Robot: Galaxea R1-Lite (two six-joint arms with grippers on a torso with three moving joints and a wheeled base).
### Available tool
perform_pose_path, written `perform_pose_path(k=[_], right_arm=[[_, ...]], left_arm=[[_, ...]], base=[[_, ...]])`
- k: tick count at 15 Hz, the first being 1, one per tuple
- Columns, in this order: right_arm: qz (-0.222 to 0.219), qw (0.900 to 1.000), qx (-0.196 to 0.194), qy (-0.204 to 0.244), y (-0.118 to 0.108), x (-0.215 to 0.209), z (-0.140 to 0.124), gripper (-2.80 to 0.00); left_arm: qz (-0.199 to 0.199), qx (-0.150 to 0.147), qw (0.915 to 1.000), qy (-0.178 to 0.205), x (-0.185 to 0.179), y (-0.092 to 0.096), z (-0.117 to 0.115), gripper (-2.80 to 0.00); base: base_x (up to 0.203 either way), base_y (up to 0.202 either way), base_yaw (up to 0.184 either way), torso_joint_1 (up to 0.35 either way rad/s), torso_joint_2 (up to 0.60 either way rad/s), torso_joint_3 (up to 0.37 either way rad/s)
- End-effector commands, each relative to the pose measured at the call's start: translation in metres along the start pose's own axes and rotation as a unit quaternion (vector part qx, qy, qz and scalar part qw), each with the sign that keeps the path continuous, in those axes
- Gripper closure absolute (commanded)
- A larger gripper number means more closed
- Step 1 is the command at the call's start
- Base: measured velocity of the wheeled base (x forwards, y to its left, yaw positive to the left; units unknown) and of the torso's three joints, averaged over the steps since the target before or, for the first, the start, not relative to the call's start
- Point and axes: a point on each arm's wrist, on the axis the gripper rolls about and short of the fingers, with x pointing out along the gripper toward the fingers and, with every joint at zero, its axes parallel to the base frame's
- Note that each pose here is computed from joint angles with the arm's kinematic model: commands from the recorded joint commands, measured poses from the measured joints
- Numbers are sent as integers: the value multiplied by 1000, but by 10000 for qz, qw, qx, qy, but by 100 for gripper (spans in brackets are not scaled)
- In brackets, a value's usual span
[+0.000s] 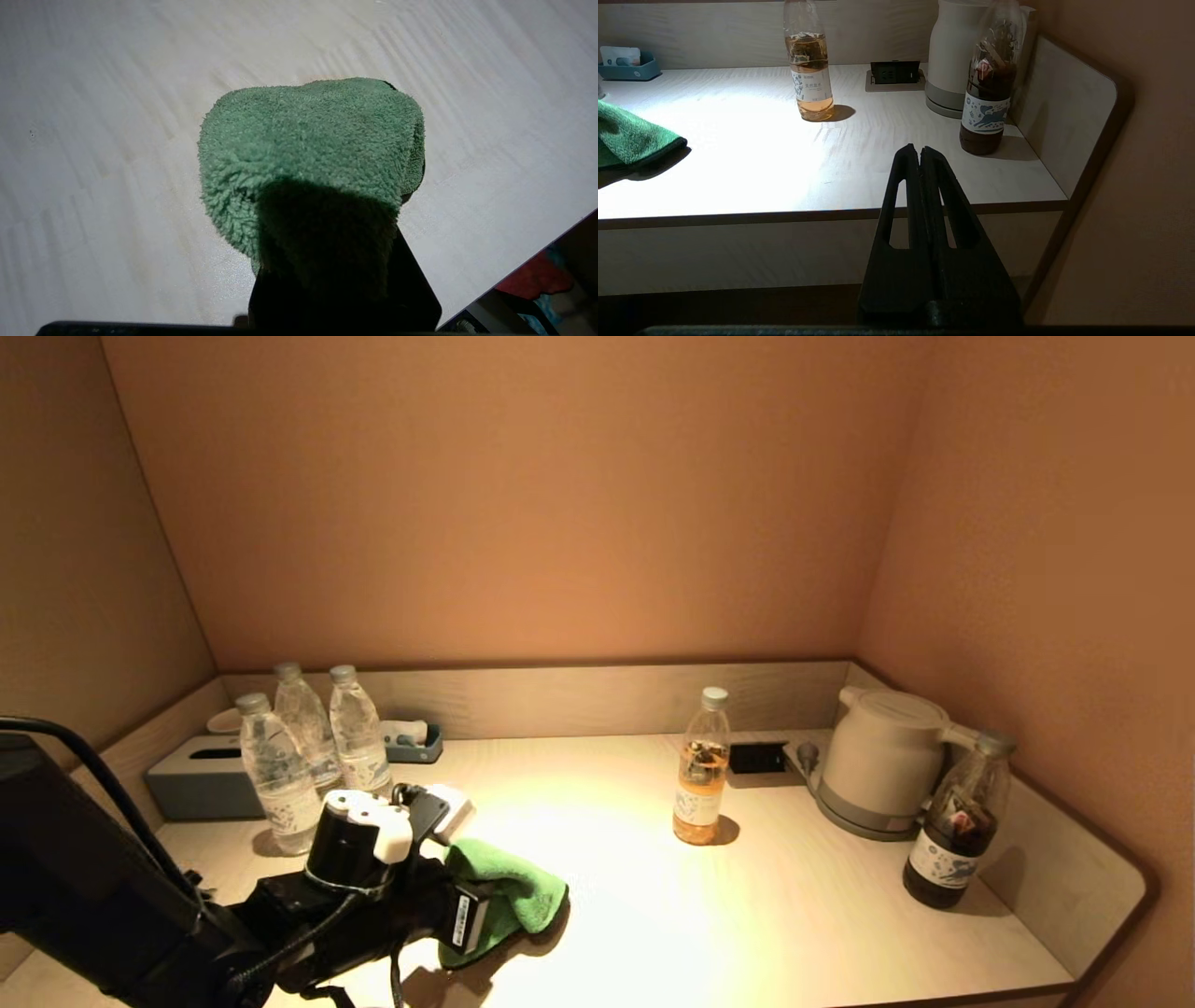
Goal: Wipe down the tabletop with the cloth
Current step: Sweep the stains on the table
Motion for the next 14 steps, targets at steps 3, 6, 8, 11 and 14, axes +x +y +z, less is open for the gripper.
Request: perform_pose_path(k=[3, 6, 8, 11, 14], right_arm=[[3, 10000, -6, 4, 0, 0, 0, 0], [3, 10000, -6, 4, 0, 0, 0, 0], [3, 10000, -6, 4, 0, 0, 0, 0], [3, 10000, -6, 4, 0, 0, 0, 0], [3, 10000, -6, 4, 0, 0, 0, 0]], left_arm=[[170, 52, 9986, 493, 13, 0, -26, 0], [434, 147, 9965, 696, 21, 2, -37, 0], [642, 213, 9953, 697, 33, 2, -38, 0], [502, 301, 9969, 517, 48, -11, -22, 0], [227, 484, 9978, 402, 60, -38, -3, 0]], base=[[0, 0, 0, 0, 0, 0], [0, 0, 0, 0, 0, 0], [0, 0, 0, 0, 0, 0], [0, 0, 0, 0, 0, 0], [0, 0, 0, 0, 0, 0]])
